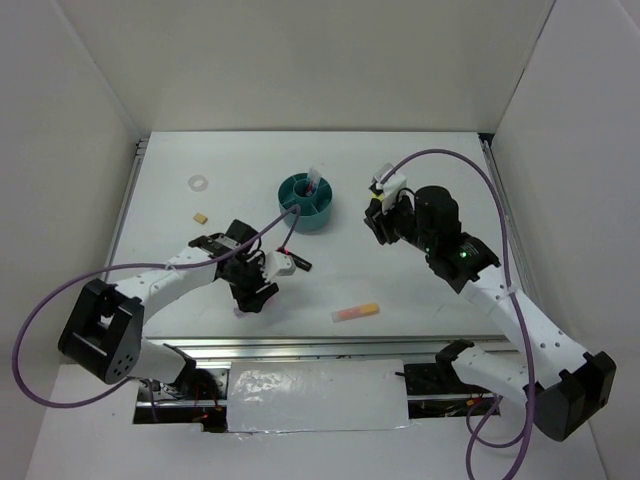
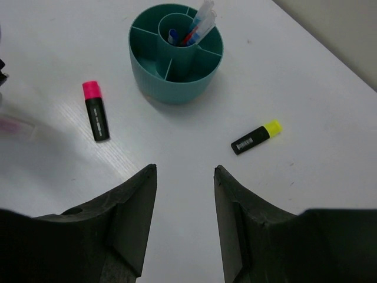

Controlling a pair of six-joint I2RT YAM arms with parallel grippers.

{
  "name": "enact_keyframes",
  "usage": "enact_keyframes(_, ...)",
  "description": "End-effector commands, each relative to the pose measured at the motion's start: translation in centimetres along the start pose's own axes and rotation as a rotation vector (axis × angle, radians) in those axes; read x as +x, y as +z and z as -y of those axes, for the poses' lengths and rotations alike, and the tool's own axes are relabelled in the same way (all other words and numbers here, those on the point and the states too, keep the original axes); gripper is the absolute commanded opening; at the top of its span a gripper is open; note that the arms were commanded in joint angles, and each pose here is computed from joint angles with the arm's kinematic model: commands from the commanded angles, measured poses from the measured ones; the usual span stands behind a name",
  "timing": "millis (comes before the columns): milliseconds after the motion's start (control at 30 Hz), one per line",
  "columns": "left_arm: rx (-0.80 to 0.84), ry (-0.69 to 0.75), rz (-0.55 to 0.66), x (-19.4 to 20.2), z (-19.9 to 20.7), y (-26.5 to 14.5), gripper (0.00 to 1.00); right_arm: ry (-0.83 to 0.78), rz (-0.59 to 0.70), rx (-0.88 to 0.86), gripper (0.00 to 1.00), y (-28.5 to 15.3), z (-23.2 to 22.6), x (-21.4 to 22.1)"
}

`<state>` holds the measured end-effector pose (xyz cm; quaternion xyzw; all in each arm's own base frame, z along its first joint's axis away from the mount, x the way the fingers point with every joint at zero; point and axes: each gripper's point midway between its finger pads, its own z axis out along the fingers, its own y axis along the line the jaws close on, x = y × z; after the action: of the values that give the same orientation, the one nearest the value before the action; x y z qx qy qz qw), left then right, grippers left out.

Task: Sort the stationery into containers
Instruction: Grab a piece of stationery with the left arm

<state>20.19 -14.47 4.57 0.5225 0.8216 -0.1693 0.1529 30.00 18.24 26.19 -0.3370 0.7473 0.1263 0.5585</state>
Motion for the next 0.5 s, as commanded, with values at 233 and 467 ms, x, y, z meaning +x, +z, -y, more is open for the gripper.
enact_keyframes(233,-0.084,-0.125,-0.057,-2.1,-1.7,4.0,0.53,-0.076,0.028,0.083,0.54,-3.0,1.1,0.5)
enact_keyframes(467,-0.126,-0.203,-0.074,-2.0,-2.5,5.2,0.28,-0.183,0.059,0.085,0.56,-3.8,0.9,0.3)
